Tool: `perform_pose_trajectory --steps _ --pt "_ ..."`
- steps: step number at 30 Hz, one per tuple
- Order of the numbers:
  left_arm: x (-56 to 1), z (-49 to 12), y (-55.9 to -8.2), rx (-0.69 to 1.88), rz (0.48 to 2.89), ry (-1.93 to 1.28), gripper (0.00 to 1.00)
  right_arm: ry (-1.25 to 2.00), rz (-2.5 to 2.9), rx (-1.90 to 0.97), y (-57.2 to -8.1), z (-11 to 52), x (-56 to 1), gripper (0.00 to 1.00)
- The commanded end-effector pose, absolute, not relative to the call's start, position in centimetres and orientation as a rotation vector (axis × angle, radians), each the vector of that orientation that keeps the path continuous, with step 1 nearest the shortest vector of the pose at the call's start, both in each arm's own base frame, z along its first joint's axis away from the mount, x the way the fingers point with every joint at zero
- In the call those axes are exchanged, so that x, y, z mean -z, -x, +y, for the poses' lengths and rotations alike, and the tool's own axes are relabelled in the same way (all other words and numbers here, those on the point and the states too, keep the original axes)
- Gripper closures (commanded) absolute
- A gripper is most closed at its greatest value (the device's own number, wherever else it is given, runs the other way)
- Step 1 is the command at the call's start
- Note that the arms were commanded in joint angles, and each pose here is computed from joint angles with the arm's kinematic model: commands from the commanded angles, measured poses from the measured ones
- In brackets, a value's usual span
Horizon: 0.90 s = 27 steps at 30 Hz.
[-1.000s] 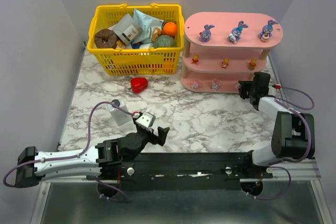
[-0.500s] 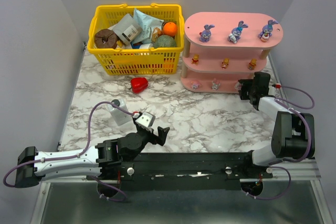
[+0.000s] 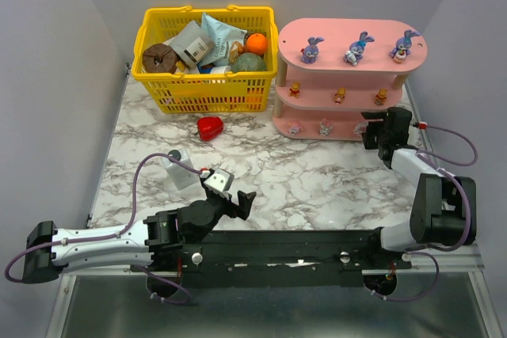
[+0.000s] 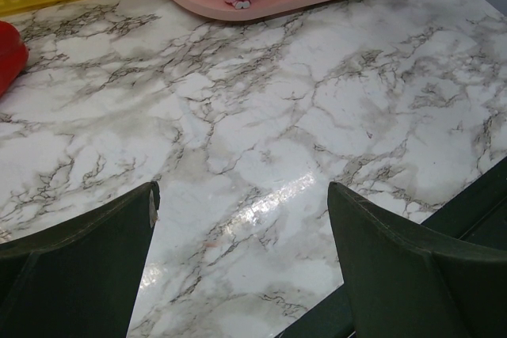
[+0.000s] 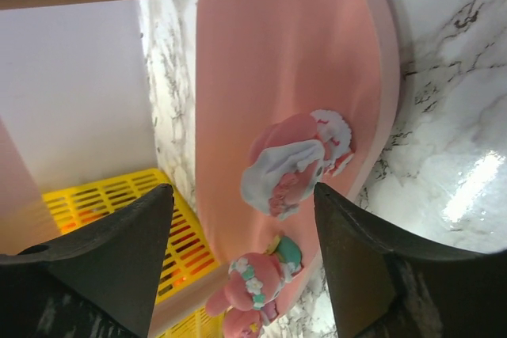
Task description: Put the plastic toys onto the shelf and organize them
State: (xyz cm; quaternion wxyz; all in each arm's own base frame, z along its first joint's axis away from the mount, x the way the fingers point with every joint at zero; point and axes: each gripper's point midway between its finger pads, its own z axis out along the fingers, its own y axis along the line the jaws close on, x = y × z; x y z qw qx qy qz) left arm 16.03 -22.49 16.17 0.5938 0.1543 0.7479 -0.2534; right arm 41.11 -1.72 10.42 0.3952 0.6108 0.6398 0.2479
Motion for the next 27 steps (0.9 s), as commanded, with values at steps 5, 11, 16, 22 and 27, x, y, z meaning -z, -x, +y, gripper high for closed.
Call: perform_pose_trajectory --steps 5,11,16,22,27 --pt "-17.3 -22.4 -16.2 0.608 1.725 -0.313 0.01 -1.461 1.621 -0.701 -39.5 -1.0 -12.0 0.16" --pt "-17.5 -22.6 -16.1 0.607 1.740 -0.313 0.01 -1.406 1.648 -0.733 -36.8 0.0 -12.5 0.14" --pt "-17.1 -21.9 -16.5 0.544 1.805 -0.251 0.01 -1.203 1.756 -0.679 -33.6 0.9 -13.7 0.13" --pt "-17.1 -20.1 -16.9 0.424 1.890 -0.184 0.01 -0.886 1.934 -0.505 -27.5 1.3 -15.3 0.05" --pt "-18.4 -19.8 -16.4 0.469 1.909 -0.150 0.01 -0.641 1.975 -0.444 -23.2 2.1 -19.7 0.00"
